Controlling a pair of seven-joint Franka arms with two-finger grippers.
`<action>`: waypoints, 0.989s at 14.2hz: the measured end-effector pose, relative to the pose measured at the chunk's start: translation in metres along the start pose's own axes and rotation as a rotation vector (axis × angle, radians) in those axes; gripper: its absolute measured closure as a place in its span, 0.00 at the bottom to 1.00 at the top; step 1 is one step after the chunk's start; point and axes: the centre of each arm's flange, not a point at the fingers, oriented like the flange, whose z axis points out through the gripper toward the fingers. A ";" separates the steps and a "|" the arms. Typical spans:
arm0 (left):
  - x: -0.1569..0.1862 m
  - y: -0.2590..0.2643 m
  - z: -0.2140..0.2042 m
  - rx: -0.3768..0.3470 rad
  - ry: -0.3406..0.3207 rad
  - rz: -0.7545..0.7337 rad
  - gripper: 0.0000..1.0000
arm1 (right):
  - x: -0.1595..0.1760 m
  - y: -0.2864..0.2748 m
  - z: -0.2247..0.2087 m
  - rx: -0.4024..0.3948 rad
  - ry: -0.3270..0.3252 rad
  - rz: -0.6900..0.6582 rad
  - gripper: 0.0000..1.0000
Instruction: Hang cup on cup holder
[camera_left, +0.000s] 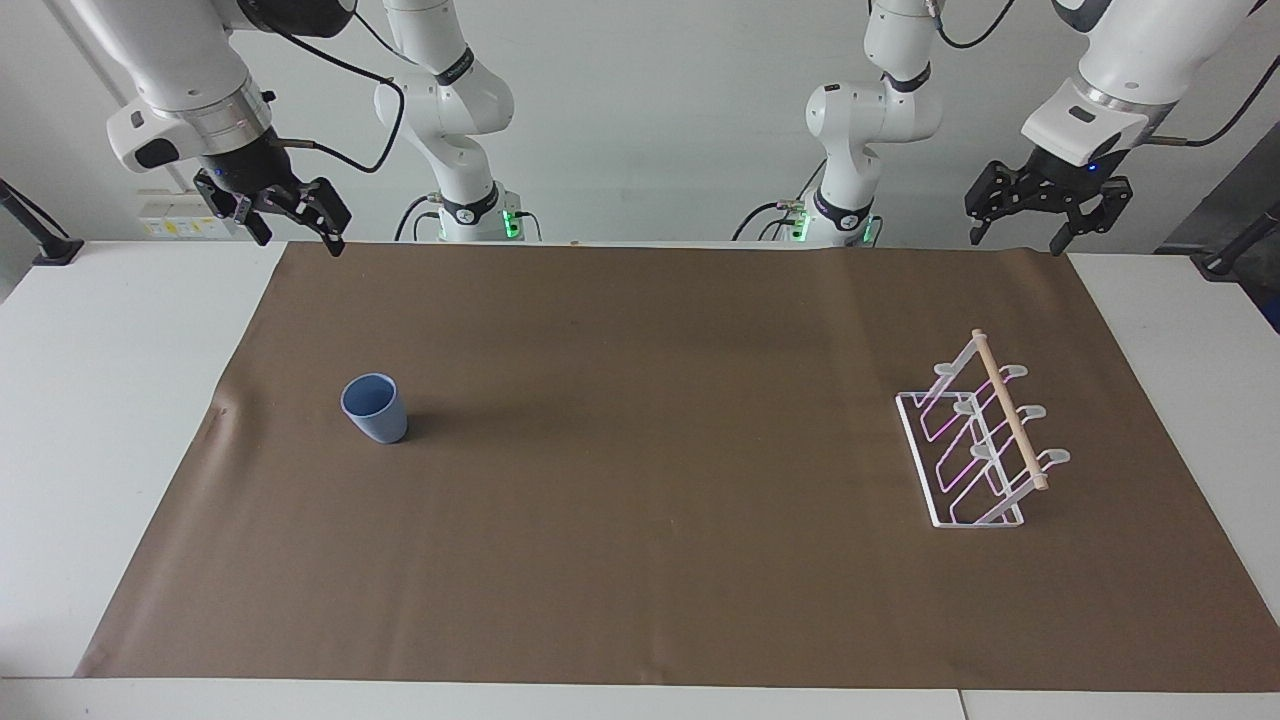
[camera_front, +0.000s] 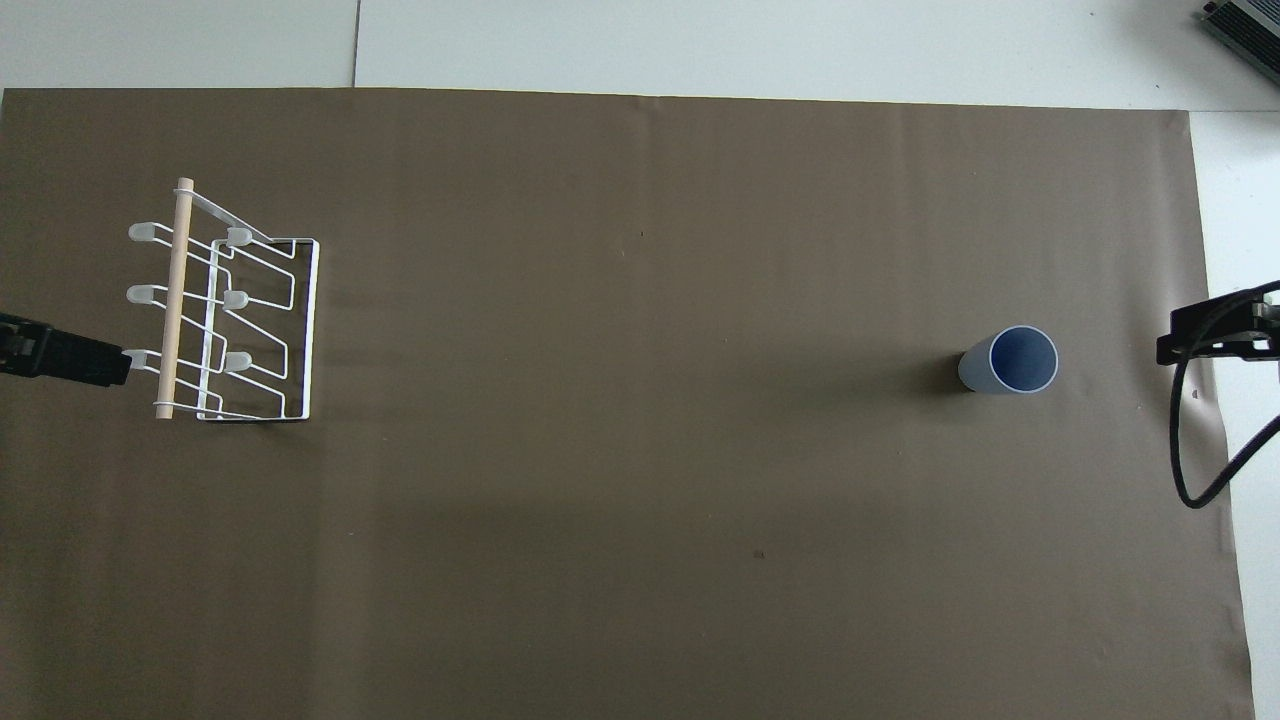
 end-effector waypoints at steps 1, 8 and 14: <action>0.000 0.000 0.000 0.000 0.000 0.000 0.00 | 0.000 0.000 0.000 0.000 0.000 0.000 0.00; 0.000 0.000 0.000 0.000 0.000 0.000 0.00 | 0.000 0.000 0.000 0.000 0.000 0.001 0.00; 0.000 0.000 0.000 0.000 0.000 0.000 0.00 | -0.001 -0.004 -0.002 -0.005 0.012 -0.009 0.00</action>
